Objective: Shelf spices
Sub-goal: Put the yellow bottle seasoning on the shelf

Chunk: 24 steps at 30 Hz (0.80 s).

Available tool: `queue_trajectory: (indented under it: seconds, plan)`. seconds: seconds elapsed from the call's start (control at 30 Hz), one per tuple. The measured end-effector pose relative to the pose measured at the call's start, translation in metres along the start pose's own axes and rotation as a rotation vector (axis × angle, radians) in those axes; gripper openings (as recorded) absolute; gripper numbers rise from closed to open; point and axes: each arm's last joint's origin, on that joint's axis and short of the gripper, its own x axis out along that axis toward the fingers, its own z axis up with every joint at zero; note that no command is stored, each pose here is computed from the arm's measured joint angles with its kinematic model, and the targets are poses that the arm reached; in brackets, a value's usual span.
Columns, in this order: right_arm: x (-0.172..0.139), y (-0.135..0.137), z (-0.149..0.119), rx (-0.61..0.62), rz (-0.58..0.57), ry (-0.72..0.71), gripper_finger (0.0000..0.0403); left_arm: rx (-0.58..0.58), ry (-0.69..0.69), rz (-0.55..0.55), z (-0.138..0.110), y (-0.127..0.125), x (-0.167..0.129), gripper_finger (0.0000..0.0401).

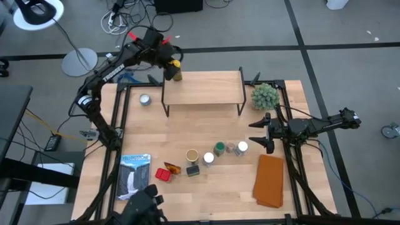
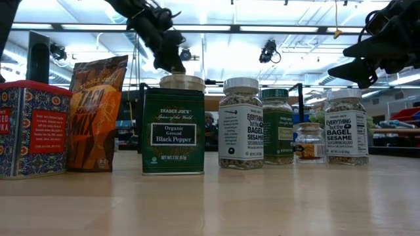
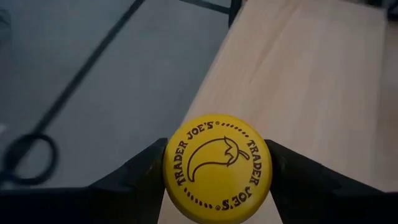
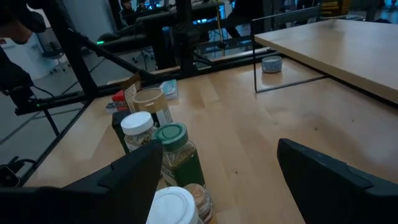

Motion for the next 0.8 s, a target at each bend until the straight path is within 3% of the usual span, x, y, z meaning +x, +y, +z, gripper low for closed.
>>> queue_trajectory:
  seconds: [0.2, 0.43, 0.8]
  plan:
    - [0.000, 0.000, 0.000, 0.000, 0.000, 0.000, 0.0318, -0.042, 0.056, -0.043, -0.007, -0.002, -0.006, 0.0241]
    - [0.000, 0.000, 0.000, 0.000, 0.001, -0.001, 0.0318, -0.047, 0.002, 0.063, 0.000, 0.003, -0.006, 0.0241]
    - [0.000, 0.000, 0.000, 0.000, 0.001, -0.002, 0.0318, -0.080, 0.065, 0.083, -0.013, 0.004, 0.004, 0.0241]
